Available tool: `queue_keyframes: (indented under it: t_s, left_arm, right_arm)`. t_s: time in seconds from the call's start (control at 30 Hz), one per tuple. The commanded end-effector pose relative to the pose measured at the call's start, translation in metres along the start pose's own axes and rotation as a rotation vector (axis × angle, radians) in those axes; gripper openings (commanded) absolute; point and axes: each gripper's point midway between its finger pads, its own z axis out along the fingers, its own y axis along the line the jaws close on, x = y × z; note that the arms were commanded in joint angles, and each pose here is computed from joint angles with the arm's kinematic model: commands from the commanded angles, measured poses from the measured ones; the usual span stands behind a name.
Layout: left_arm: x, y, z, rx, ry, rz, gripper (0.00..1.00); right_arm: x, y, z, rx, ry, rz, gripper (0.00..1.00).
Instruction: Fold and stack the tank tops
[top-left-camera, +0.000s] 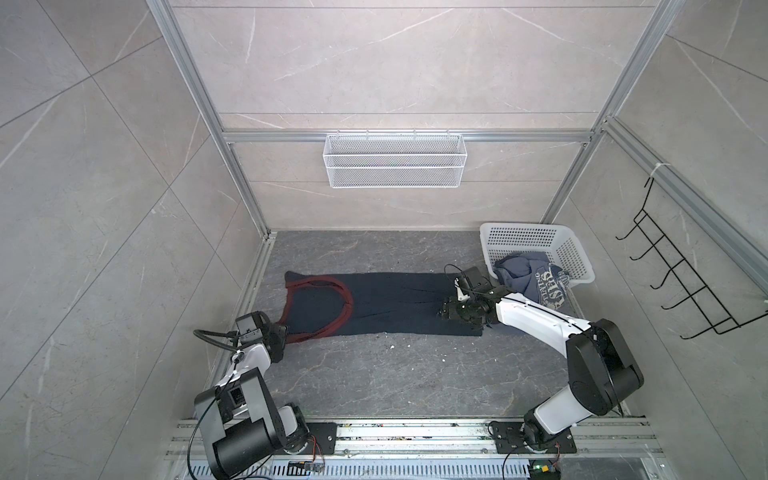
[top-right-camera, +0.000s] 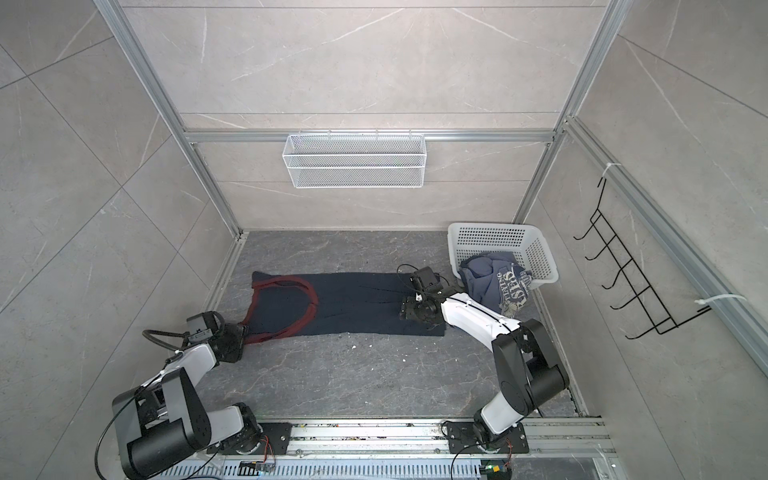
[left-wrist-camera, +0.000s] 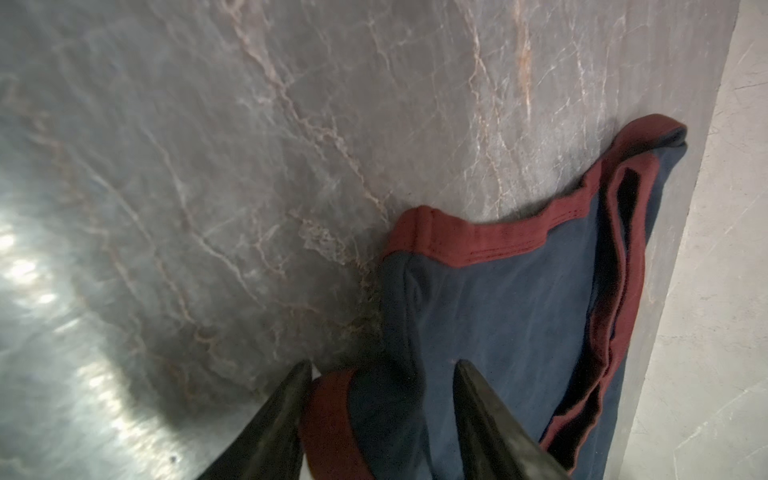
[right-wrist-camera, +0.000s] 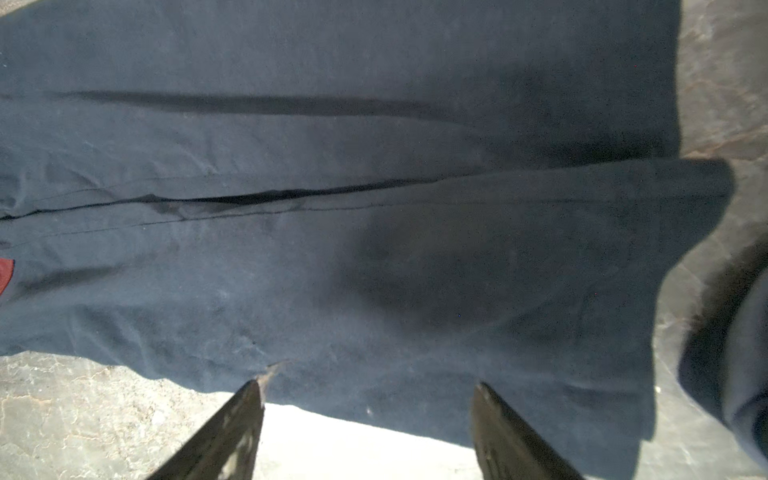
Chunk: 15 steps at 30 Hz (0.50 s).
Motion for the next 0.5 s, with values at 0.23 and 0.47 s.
queue_keyframes:
  t_s: [0.23,0.47]
  left_arm:
    - [-0.011,-0.049,-0.011,0.021,-0.041,0.058,0.43]
    - [-0.015,-0.044,-0.014,-0.13,-0.045,0.06,0.43]
  right_arm:
    - [-0.007,0.0,0.005,0.02,0.005,-0.006,0.79]
    - [-0.007,-0.004,0.01,0.044,0.015,0.002,0.78]
